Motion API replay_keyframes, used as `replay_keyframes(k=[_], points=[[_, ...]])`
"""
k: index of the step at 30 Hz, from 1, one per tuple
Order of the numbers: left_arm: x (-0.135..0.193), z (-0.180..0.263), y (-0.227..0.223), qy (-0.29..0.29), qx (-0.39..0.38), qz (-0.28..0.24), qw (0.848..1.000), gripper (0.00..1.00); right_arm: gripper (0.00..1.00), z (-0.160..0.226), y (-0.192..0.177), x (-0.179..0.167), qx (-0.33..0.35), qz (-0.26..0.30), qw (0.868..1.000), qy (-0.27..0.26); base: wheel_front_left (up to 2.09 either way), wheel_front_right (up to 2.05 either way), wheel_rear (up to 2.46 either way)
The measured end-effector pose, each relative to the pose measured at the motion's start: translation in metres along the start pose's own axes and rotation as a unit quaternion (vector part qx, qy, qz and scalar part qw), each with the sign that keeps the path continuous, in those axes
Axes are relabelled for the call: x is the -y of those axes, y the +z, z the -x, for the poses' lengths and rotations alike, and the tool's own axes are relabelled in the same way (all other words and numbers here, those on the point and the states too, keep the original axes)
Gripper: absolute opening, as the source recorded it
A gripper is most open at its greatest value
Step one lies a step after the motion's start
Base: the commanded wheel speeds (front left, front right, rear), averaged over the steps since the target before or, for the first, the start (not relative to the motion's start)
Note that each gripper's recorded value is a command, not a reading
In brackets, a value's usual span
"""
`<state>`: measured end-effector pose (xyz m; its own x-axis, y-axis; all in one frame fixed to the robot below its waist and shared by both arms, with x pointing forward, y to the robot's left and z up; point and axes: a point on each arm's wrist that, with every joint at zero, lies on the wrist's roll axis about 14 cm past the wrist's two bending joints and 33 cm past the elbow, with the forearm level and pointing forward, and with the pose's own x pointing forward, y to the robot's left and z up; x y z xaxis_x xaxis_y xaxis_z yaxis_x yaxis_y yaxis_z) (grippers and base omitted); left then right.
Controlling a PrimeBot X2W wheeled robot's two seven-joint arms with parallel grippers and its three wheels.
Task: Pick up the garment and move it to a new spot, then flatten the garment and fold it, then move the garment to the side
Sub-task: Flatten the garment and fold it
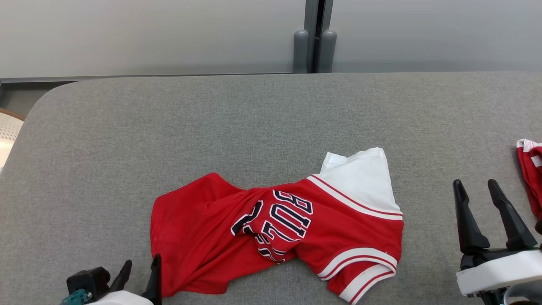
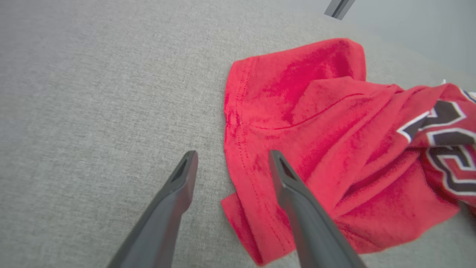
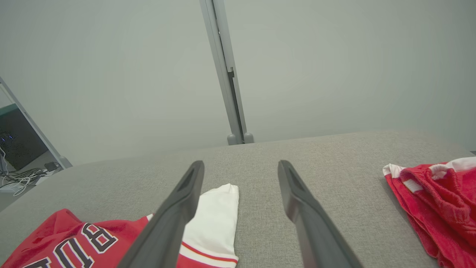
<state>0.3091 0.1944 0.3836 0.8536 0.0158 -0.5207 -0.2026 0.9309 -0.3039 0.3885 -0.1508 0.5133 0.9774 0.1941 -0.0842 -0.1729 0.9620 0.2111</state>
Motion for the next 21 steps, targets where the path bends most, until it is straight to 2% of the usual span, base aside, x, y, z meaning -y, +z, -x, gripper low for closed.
replay_keyframes(k=[6, 12, 15, 21], points=[[-0.002, -0.001, 0.053, 0.014, 0.118, -0.016, 0.993, 1.00, 1.00, -0.001, 0.011, 0.001, 0.016, 0.007, 1.000, -0.001, 0.00, 0.00, 0.00], [0.021, 0.008, 0.123, -0.014, 0.258, -0.064, 0.964, 1.00, 1.00, 0.001, 0.021, 0.001, 0.026, 0.025, 0.999, 0.002, 0.00, 0.00, 0.00], [0.030, 0.011, 0.132, -0.028, 0.275, -0.089, 0.957, 1.00, 1.00, 0.006, 0.022, 0.001, 0.023, 0.039, 0.999, 0.002, 0.00, 0.00, 0.00], [0.039, 0.012, 0.129, -0.039, 0.259, -0.110, 0.959, 1.00, 1.00, 0.014, 0.029, 0.001, 0.031, 0.043, 0.999, -0.001, 0.00, 0.00, 0.00]])
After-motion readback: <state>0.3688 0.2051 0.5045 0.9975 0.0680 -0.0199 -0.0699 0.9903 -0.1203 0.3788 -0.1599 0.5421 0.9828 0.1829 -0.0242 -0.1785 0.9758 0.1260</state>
